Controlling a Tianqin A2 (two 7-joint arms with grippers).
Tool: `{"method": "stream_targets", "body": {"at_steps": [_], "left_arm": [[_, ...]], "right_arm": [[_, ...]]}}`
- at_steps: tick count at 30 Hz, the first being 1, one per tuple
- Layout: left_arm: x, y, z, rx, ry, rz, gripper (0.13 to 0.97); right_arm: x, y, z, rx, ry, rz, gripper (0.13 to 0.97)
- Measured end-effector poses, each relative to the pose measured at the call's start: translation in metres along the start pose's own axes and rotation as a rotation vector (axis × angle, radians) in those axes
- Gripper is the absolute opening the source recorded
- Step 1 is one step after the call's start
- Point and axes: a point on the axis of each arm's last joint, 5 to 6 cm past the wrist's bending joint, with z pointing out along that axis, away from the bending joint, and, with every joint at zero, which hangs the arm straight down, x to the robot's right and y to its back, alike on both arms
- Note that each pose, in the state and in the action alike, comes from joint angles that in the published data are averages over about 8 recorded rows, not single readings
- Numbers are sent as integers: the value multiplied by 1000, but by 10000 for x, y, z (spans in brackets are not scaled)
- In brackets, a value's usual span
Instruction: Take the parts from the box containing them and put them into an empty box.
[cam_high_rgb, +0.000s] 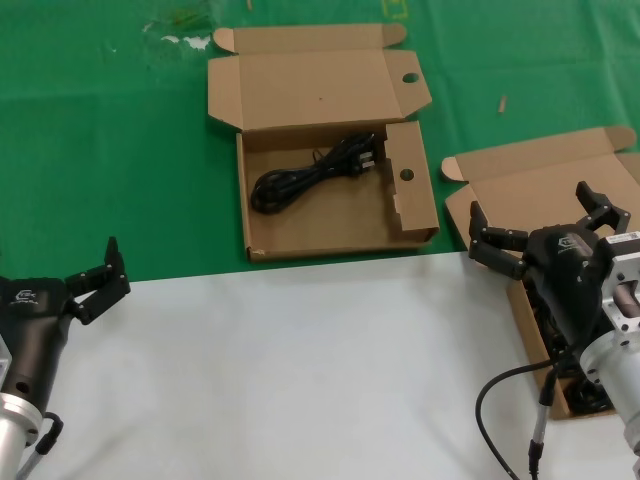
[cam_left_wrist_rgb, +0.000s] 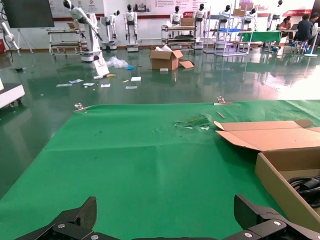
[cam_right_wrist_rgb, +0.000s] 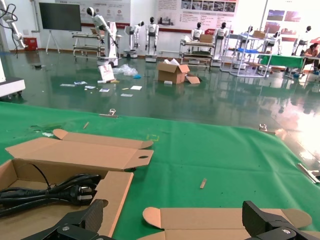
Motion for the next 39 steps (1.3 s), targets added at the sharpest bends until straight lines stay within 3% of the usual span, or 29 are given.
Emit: {"method": "stream_targets", "body": {"at_steps": [39], "left_arm": [[0,0,0,0,0,0,966]], "right_arm": [[0,0,0,0,0,0,966]]}}
